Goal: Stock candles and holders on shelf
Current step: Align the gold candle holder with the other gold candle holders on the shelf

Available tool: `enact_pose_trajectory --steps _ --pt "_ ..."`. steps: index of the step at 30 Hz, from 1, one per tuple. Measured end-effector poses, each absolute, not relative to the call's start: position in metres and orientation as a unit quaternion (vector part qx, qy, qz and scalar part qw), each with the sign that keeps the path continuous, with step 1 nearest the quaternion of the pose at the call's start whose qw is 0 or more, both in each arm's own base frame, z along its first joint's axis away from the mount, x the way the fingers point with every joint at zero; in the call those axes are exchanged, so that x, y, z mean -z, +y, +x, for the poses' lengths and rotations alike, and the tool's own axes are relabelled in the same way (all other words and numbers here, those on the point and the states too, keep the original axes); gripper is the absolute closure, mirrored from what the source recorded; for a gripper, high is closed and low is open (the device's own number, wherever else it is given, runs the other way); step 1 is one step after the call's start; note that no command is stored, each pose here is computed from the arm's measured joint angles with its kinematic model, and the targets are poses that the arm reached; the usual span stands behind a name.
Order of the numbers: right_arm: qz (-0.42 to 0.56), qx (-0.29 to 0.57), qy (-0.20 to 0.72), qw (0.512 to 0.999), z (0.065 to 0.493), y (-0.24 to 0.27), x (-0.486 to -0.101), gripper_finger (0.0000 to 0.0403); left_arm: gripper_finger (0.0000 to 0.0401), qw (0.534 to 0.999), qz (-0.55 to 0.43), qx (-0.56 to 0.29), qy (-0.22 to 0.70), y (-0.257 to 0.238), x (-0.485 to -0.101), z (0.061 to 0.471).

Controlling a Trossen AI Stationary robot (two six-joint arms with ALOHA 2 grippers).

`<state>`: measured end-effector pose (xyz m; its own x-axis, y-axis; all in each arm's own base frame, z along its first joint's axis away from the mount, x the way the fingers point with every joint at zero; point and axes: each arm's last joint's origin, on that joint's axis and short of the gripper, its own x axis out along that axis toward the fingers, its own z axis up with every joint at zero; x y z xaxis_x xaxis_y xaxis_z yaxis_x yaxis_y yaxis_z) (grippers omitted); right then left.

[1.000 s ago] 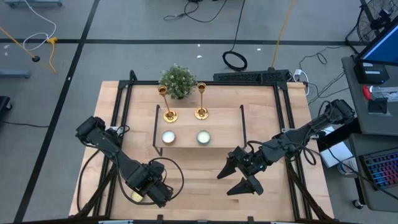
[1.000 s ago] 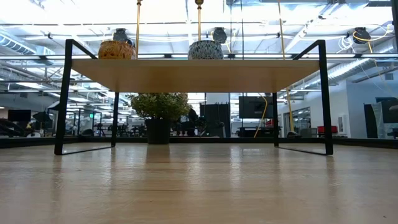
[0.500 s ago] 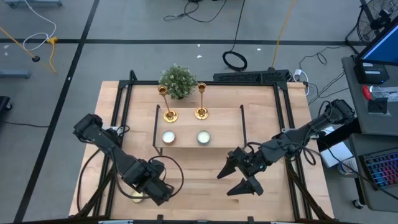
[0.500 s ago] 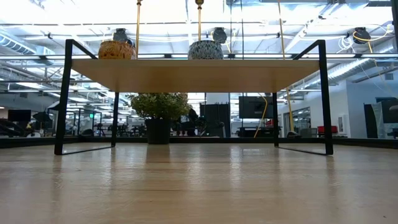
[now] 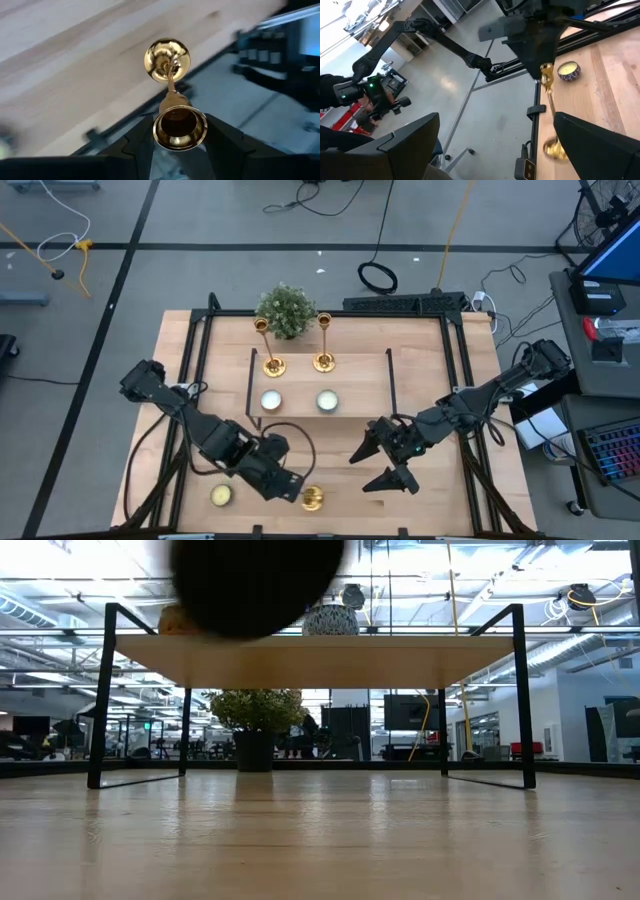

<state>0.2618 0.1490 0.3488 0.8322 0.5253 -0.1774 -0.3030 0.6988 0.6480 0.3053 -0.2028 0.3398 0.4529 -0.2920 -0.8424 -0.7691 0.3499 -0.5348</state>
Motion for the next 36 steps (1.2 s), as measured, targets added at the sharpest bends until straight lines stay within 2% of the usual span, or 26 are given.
enact_pose_trajectory --steps 11,20,28,36 --pt "0.31 -0.227 0.191 0.903 0.261 0.149 -0.346 0.0014 0.0248 0.708 -0.579 -0.082 0.396 -0.195 -0.358 0.335" --pt "0.308 -0.269 0.214 0.887 0.259 0.151 -0.345 0.0014 0.0247 0.726 -0.589 -0.042 0.352 -0.187 -0.367 0.347" --pt "0.305 -0.274 0.234 0.882 0.258 0.152 -0.342 0.0014 0.0247 0.74 -0.604 0.011 0.294 -0.183 -0.38 0.359" --pt "0.305 -0.303 0.253 0.867 0.256 0.153 -0.341 0.0015 0.0247 0.745 -0.606 0.017 0.279 -0.177 -0.383 0.363"
